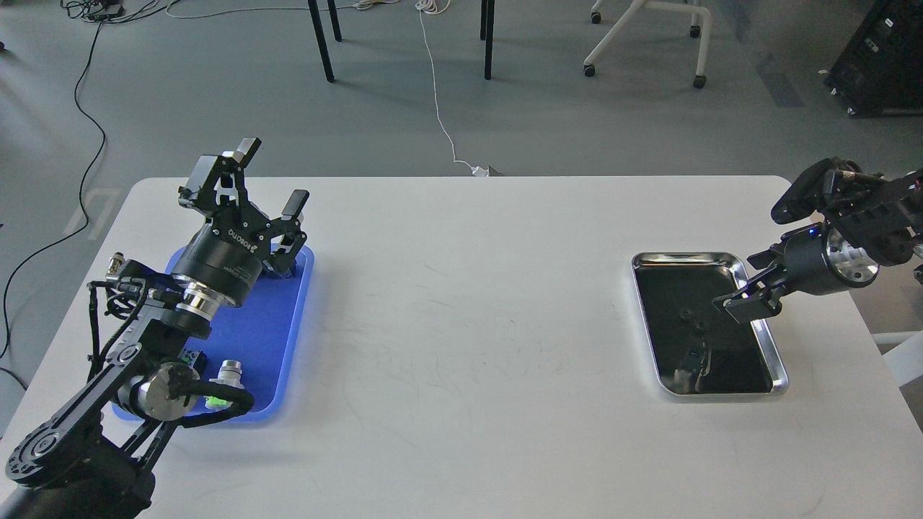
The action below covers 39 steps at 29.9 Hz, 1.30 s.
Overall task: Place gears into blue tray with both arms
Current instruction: 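Reach the right gripper into the black tray and grasp a small black gear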
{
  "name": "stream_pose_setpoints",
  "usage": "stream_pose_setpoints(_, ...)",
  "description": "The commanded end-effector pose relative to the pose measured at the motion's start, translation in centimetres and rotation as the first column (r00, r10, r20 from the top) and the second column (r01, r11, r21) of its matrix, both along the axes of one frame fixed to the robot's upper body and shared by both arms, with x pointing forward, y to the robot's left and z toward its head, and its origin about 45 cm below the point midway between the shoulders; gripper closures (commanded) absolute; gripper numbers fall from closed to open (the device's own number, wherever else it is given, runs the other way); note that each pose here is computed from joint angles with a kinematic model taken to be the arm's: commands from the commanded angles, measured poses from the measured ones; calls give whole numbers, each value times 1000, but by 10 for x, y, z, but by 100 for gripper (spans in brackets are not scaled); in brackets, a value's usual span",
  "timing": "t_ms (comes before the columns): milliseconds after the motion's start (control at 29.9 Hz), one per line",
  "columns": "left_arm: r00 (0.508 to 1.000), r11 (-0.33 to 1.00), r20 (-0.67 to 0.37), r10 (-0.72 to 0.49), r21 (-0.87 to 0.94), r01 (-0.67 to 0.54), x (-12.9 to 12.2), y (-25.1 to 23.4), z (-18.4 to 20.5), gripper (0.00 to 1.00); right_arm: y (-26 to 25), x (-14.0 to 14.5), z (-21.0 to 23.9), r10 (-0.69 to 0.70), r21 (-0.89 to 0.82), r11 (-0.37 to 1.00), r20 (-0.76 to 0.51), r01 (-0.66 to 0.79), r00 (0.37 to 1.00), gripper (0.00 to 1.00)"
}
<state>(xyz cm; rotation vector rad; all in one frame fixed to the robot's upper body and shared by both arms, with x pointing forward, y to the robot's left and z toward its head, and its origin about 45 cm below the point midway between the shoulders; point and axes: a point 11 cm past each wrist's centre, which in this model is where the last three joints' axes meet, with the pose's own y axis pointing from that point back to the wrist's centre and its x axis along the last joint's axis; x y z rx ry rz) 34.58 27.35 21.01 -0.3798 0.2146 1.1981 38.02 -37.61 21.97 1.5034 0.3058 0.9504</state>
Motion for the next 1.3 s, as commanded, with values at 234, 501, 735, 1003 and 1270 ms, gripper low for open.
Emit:
stream_pose_setpoints(234,1000,1000,-3,1,-2,-1,-1,0,-1,2,16,-4,-31,8,6,1000,-62,-7,998,25)
stream_pose_setpoints(501,1000,1000,-5,3,-1,-3,-2,0,-2,2,19,-3,-50,-6,-3,1000,-82,5,997,28)
stream_pose_setpoints(735,1000,1000,-4,4,0,-4,-2,1,-2,2,22,-3,-60,-13,-3,1000,-91,13,996,30)
stream_pose_setpoints(1003,1000,1000,-5,4,2,-4,-2,1,-2,2,22,-4,-69,-15,-13,1000,-101,13,995,37)
stream_pose_setpoints(1270,1000,1000,-5,5,5,-5,-2,2,-2,2,22,-5,-70,-16,-15,1000,-103,14,995,41)
